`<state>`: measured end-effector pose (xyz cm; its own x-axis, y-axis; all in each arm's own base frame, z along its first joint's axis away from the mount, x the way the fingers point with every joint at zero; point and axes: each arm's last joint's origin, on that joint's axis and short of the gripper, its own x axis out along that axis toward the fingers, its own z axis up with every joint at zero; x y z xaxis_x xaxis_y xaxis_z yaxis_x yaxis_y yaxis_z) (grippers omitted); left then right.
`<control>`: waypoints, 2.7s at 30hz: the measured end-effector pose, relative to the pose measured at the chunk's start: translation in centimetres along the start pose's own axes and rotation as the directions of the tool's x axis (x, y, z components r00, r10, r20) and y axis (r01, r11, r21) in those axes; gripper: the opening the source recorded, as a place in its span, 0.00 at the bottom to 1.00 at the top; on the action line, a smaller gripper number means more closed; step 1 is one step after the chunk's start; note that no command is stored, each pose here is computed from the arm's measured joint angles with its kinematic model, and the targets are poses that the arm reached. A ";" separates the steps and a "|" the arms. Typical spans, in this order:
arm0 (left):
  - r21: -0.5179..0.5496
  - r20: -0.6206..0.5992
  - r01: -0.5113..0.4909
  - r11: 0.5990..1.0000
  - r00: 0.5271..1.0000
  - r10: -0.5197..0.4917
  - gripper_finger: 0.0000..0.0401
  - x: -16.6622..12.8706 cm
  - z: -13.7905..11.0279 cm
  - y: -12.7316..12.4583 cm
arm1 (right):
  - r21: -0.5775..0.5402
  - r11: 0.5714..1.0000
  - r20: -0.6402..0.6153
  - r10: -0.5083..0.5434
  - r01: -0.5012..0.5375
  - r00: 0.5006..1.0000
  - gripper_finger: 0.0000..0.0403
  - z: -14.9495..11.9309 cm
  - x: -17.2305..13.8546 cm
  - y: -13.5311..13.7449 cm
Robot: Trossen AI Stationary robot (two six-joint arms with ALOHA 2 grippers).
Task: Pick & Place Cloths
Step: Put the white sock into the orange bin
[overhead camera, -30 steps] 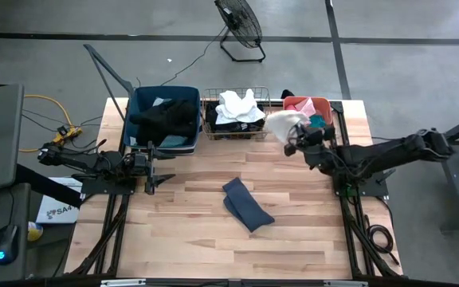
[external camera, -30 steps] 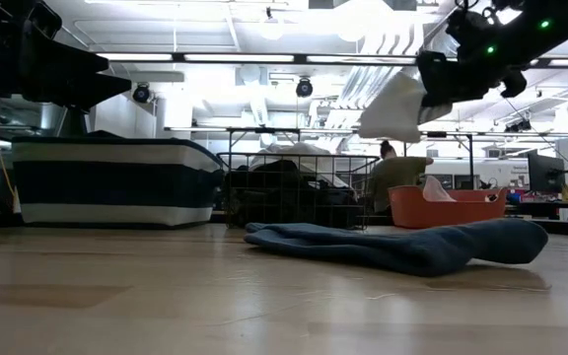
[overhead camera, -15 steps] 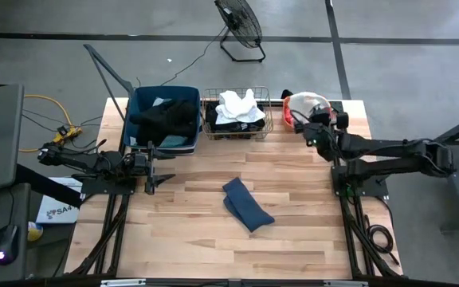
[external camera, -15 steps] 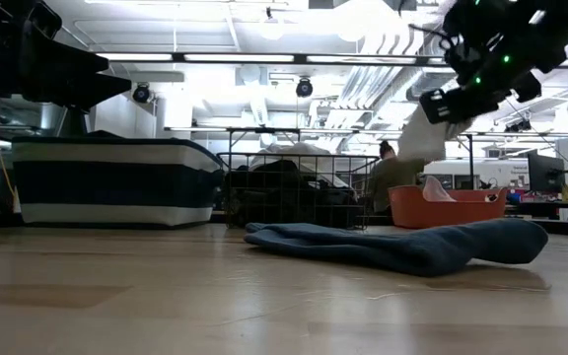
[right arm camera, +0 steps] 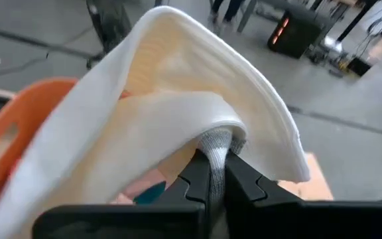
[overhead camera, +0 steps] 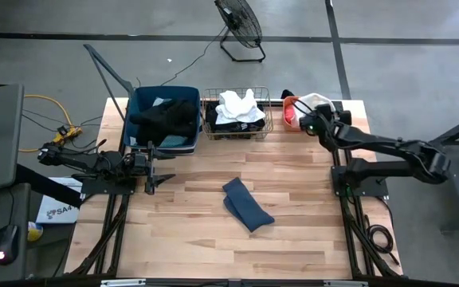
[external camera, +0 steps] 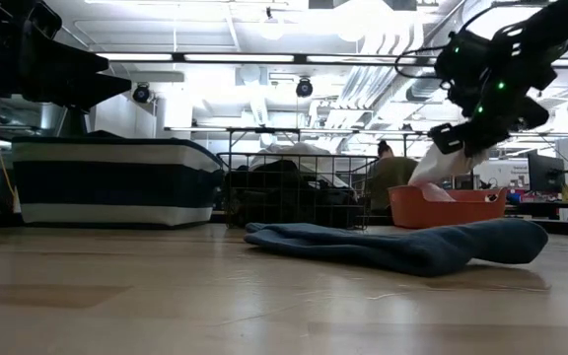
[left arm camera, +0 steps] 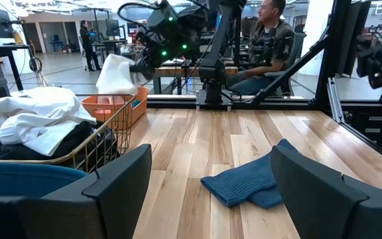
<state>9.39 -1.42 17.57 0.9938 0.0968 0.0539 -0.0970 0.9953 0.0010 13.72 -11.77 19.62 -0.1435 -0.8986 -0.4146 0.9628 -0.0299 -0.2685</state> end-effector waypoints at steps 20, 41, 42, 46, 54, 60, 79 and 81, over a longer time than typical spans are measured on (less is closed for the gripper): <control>0.000 0.000 0.000 1.000 1.000 0.000 0.75 0.0 0.0 0.0 | -0.012 1.000 -0.317 0.024 -0.029 0.948 0.03 -3.3 5.2 2.0; 0.000 0.000 0.000 1.000 1.000 0.000 0.75 0.0 0.0 0.0 | 0.103 0.993 -0.214 0.083 -0.062 0.973 0.03 -1.9 6.0 2.4; 0.000 0.000 0.000 1.000 1.000 0.000 0.75 0.0 0.0 0.0 | 0.101 0.993 -0.212 0.075 -0.055 0.974 0.03 -1.9 6.1 2.4; 0.000 0.000 0.000 1.000 1.000 0.000 0.75 0.0 0.0 0.0 | 0.080 0.995 -0.250 0.072 -0.054 0.966 0.03 -2.3 6.0 2.2; 0.000 0.000 0.000 1.000 1.000 0.000 0.75 0.0 0.0 0.0 | 0.063 0.997 -0.297 0.066 -0.049 0.952 0.03 -2.8 5.9 2.0; 0.000 0.000 0.000 1.000 1.000 0.000 0.75 0.0 0.0 0.0 | 0.078 0.996 -0.284 0.074 -0.054 0.956 0.10 -2.6 5.9 2.1; 0.000 -0.001 0.000 1.000 1.000 0.000 0.75 0.0 0.0 0.0 | 0.258 0.934 -0.224 0.308 -0.249 0.925 0.54 -0.1 2.9 0.0; 0.000 0.000 0.000 1.000 1.000 0.000 0.75 0.0 0.0 0.0 | 0.263 0.927 -0.234 0.329 -0.266 0.915 0.51 -0.2 2.6 -0.2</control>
<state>9.39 -1.42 17.57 0.9939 0.0968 0.0536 -0.0970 0.9953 0.0008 13.11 -14.08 18.45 0.1320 -0.7292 -0.6714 0.9912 0.0961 0.0905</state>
